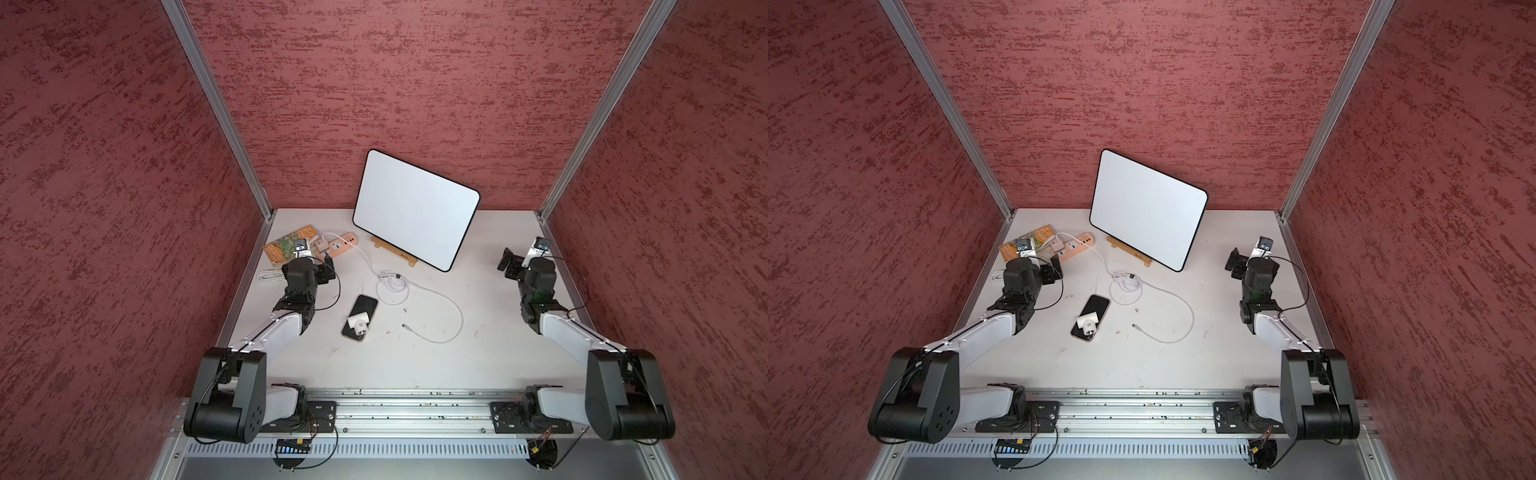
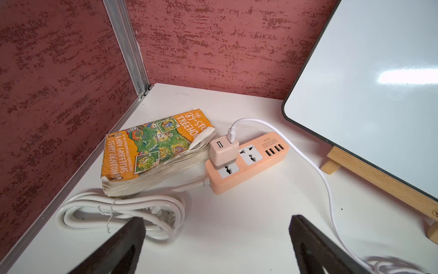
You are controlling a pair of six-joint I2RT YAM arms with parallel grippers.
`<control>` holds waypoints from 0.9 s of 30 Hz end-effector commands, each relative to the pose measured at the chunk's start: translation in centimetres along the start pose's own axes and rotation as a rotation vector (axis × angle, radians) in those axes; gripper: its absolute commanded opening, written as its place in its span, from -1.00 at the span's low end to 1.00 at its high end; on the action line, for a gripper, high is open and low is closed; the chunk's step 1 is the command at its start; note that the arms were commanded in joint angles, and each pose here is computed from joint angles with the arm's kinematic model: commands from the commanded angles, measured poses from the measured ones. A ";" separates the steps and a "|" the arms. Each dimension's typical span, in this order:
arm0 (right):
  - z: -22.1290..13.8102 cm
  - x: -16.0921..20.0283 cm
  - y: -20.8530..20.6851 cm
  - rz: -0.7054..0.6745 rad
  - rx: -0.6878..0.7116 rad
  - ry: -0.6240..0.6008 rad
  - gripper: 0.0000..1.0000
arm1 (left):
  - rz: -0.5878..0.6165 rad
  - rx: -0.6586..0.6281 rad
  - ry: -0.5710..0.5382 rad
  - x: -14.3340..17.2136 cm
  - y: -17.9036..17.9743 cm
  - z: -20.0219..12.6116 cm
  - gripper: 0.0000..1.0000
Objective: Plug the charging cable into the phone
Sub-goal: Pick up the distractor from the center of the board.
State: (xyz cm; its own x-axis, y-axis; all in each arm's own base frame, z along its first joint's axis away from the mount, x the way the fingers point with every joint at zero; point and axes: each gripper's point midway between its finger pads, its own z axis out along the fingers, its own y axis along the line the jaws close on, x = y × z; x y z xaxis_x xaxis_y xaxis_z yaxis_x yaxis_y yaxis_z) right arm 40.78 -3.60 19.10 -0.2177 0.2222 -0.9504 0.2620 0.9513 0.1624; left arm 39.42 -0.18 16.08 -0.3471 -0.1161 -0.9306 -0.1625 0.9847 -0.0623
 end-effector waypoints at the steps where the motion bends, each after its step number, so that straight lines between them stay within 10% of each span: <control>1: -0.3 1.2 -0.3 0.047 0.021 0.133 0.97 | -0.039 0.054 0.028 -0.6 -1.2 -0.8 1.00; 27: -8.2 2.5 11.4 0.197 -0.472 0.639 0.97 | -0.270 0.454 0.409 0.4 -12.6 -8.3 1.00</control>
State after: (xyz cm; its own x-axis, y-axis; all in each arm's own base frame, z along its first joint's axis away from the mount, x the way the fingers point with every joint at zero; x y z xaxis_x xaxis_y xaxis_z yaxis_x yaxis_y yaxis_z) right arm 37.35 7.10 20.11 -0.6804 0.3696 -0.6328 0.0078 0.8671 0.4981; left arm 34.47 -12.85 18.83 -0.6567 -0.2756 -0.7020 0.0970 0.8922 -0.4410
